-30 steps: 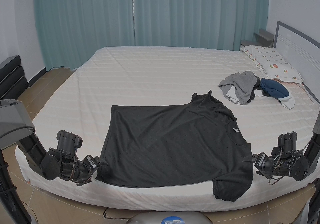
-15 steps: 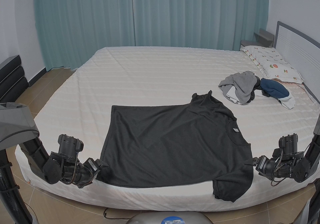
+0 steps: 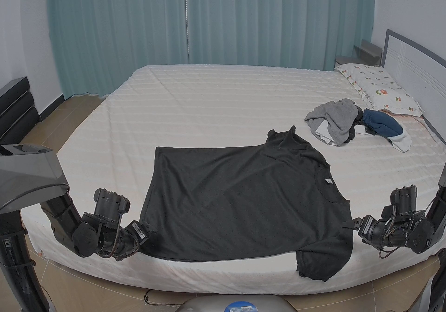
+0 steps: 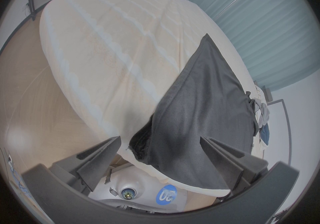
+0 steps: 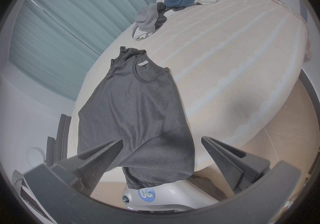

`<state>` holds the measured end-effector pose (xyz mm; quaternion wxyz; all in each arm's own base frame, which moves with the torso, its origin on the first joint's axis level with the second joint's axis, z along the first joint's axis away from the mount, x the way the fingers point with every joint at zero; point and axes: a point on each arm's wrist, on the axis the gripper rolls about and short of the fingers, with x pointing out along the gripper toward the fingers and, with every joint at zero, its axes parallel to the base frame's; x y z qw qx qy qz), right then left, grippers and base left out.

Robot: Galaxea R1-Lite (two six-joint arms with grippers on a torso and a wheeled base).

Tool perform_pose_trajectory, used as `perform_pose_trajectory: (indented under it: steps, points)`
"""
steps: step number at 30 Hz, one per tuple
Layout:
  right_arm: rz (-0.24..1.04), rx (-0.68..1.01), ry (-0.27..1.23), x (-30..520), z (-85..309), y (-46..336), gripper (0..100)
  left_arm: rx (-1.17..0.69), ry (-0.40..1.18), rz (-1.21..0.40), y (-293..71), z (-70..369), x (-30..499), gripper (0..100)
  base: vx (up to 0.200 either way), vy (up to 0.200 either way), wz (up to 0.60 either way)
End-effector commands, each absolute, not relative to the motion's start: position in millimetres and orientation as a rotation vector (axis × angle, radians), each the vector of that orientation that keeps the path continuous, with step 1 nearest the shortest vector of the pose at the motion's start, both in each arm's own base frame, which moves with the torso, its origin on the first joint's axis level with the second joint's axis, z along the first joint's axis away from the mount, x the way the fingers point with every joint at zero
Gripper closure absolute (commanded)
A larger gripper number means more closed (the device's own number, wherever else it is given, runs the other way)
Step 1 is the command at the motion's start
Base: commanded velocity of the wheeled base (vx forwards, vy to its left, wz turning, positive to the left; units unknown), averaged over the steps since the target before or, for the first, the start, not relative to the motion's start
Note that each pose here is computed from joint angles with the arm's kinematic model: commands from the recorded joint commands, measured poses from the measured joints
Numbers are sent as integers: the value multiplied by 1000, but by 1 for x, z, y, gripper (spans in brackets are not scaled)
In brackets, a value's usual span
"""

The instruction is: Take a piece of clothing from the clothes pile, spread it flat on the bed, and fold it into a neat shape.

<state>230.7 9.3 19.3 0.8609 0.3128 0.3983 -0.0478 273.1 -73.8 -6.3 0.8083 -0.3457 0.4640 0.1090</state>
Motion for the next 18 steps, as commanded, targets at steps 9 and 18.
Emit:
perform_pose_trajectory:
  steps: [9, 18]
  points:
    - [-37, 472, 953, 203, 5, 9, 0, -707, 1007, 242, -80, -16, 276, 100, 0, 0, 0]
    - [46, 404, 1053, 194, -11, 12, 0, -721, 1009, 261, -75, -15, 273, 100, 0, 0, 0]
